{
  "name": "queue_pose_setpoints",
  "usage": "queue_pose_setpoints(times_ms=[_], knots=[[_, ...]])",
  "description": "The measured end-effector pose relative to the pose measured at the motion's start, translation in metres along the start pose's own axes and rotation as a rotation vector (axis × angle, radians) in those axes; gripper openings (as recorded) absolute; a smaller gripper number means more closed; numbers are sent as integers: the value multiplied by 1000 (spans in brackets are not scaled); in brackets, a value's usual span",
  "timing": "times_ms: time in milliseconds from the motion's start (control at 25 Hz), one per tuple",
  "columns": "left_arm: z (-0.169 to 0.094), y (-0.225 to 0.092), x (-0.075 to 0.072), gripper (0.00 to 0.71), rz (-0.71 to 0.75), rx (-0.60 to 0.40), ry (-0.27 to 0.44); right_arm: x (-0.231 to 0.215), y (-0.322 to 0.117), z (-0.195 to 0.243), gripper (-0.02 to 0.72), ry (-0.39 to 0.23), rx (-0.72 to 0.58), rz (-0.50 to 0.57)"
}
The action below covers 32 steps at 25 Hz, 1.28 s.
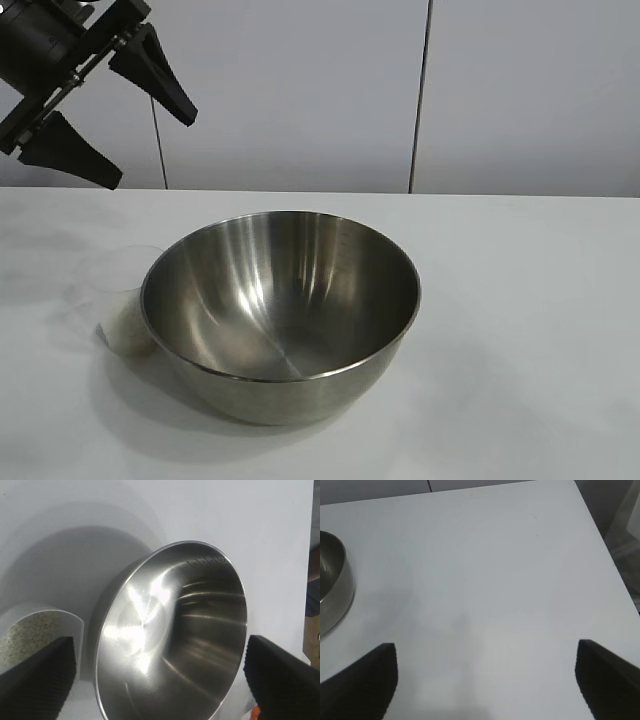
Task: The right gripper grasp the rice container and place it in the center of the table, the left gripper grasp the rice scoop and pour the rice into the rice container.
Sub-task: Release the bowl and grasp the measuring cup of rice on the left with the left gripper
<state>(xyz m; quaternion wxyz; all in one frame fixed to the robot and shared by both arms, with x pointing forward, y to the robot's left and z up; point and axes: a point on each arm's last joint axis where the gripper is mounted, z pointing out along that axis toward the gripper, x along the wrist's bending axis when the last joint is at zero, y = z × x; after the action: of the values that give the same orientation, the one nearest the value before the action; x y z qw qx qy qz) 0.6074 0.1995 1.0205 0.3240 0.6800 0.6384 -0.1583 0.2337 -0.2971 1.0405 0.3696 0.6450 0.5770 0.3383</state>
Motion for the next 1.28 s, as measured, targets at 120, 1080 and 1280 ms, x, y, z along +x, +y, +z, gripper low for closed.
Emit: queue_pose_setpoints(times_ms=[120, 1080, 1280], knots=[[0, 2, 1, 657, 0, -18, 6, 0, 0, 0, 661, 0, -3, 0], [-112, -76, -80, 657, 745, -811, 385, 0, 1, 0, 660, 0, -6, 0], [-81, -131, -22, 633, 743, -959, 510, 0, 1, 0, 660, 1, -6, 0]])
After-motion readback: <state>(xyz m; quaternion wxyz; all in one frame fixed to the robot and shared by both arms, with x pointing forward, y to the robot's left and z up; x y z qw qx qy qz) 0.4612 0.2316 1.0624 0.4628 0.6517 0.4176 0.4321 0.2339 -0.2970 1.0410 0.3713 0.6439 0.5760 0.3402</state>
